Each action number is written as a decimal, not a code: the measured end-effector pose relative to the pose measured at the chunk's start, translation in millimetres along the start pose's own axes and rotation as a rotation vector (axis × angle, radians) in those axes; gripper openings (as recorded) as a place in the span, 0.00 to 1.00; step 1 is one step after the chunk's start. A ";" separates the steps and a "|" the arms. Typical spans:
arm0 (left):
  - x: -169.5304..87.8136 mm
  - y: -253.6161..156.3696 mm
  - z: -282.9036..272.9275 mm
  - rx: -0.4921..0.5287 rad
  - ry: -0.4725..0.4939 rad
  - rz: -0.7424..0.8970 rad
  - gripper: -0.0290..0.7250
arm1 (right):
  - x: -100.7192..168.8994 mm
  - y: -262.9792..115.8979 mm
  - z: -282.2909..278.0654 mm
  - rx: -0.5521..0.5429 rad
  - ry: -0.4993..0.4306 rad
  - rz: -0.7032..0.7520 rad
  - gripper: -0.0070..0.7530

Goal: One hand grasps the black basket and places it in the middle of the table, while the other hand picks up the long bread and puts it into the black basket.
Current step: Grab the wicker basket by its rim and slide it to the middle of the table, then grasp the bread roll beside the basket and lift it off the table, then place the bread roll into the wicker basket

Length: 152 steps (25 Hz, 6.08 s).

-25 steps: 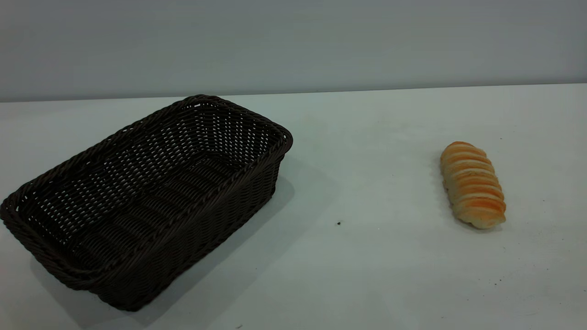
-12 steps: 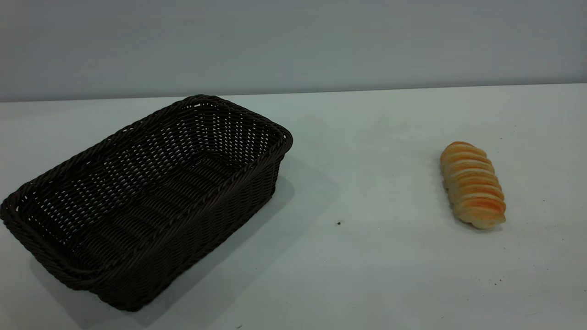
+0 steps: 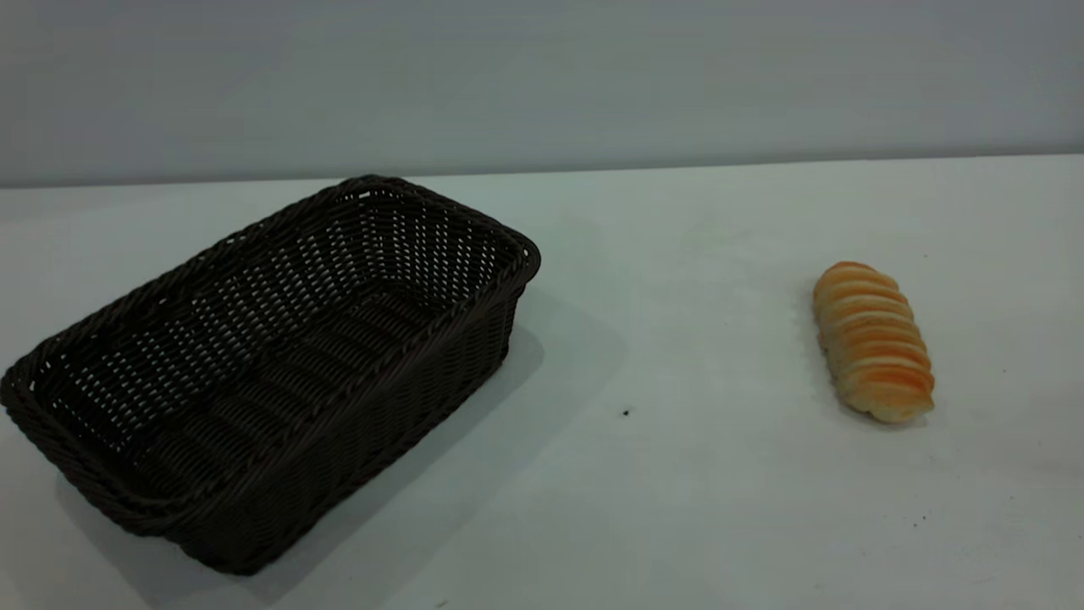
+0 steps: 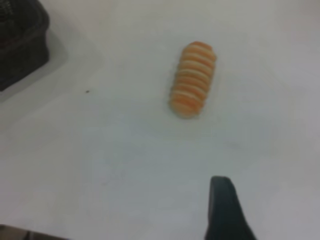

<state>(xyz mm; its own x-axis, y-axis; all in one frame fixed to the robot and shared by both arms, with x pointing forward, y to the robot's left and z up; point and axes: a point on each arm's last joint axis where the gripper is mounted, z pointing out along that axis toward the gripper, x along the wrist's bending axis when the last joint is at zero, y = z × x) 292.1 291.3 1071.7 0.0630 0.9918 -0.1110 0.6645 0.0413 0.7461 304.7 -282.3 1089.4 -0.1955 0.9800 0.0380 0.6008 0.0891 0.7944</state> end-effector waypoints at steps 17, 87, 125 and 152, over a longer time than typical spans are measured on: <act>3.1 48.3 157.0 0.571 0.103 -0.406 0.62 | -1.7 15.8 21.7 0.026 0.053 0.027 0.60; 4.0 84.7 393.1 0.768 -0.117 -0.133 0.69 | -1.2 14.6 21.6 0.039 0.059 0.025 0.60; -18.7 195.0 150.1 0.470 -0.139 0.088 0.72 | -69.3 -1.4 381.5 0.456 0.104 0.162 0.60; -19.4 190.2 147.3 0.530 -0.151 0.086 0.72 | 94.4 96.7 346.7 0.277 0.541 -0.060 0.07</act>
<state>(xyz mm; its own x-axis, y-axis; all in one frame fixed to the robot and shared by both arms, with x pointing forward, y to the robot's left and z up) 526.9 262.2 1119.1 0.2134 0.9590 -0.1867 0.9334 -0.1437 0.3287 613.1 -119.4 959.6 -0.5575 0.7490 0.3580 0.7415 0.2552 0.6205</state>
